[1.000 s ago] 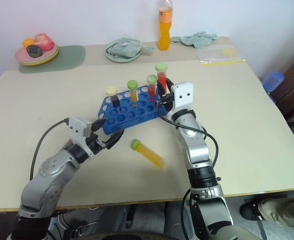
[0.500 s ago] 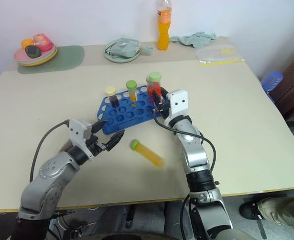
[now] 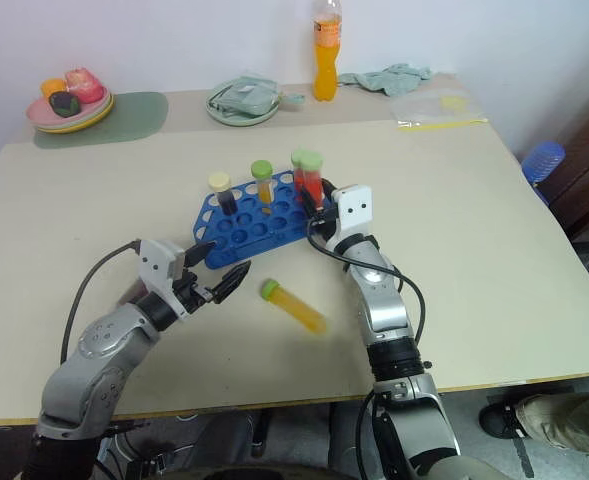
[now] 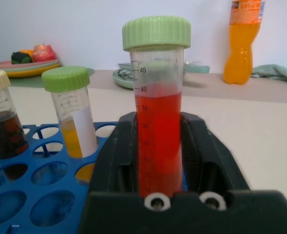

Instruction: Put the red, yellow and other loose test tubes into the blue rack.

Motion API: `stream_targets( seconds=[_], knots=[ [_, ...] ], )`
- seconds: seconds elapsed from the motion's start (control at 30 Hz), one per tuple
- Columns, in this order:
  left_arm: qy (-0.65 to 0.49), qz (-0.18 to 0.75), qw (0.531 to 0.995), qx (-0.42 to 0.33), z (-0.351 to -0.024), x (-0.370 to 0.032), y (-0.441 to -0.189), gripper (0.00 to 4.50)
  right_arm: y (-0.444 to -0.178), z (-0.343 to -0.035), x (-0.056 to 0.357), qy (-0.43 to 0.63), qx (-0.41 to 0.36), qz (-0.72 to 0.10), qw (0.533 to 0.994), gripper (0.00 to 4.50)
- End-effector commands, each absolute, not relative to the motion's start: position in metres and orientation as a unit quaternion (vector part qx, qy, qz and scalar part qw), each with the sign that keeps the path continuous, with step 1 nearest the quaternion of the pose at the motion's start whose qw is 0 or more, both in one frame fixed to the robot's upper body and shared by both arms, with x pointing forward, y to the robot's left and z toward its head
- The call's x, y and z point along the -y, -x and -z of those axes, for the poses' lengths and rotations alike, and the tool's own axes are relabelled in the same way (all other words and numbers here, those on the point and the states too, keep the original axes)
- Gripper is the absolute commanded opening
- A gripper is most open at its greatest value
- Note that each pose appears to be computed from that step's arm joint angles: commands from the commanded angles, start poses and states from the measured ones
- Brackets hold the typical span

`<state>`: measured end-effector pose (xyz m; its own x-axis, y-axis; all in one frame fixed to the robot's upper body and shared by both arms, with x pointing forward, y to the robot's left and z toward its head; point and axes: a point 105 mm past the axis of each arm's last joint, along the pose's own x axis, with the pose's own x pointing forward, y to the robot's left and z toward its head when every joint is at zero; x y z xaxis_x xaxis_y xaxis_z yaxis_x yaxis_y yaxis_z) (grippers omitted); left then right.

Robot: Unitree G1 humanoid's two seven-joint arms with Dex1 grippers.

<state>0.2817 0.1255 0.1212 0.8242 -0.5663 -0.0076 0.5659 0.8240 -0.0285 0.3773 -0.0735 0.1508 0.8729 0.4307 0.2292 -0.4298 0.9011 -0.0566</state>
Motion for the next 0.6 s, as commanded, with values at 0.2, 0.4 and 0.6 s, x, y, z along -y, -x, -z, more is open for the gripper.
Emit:
stream_targets(
  seconds=[0.2, 0.4, 0.6],
  knots=[
    [0.008, 0.3, 0.954, 0.017, -0.132, -0.126, -0.278, 4.5, -0.351, -0.194, 0.097, 0.037, 0.168, -0.259, 0.95, 4.48],
    [-0.011, 0.308, 0.951, 0.01, -0.131, -0.137, -0.277, 4.5, -0.321, -0.19, 0.132, 0.046, 0.03, -0.348, 0.936, 4.48],
    [-0.077, 0.381, 0.92, -0.052, -0.119, -0.159, -0.262, 4.5, -0.277, -0.184, 0.11, 0.094, -0.17, -0.488, 0.851, 4.48]
  ],
)
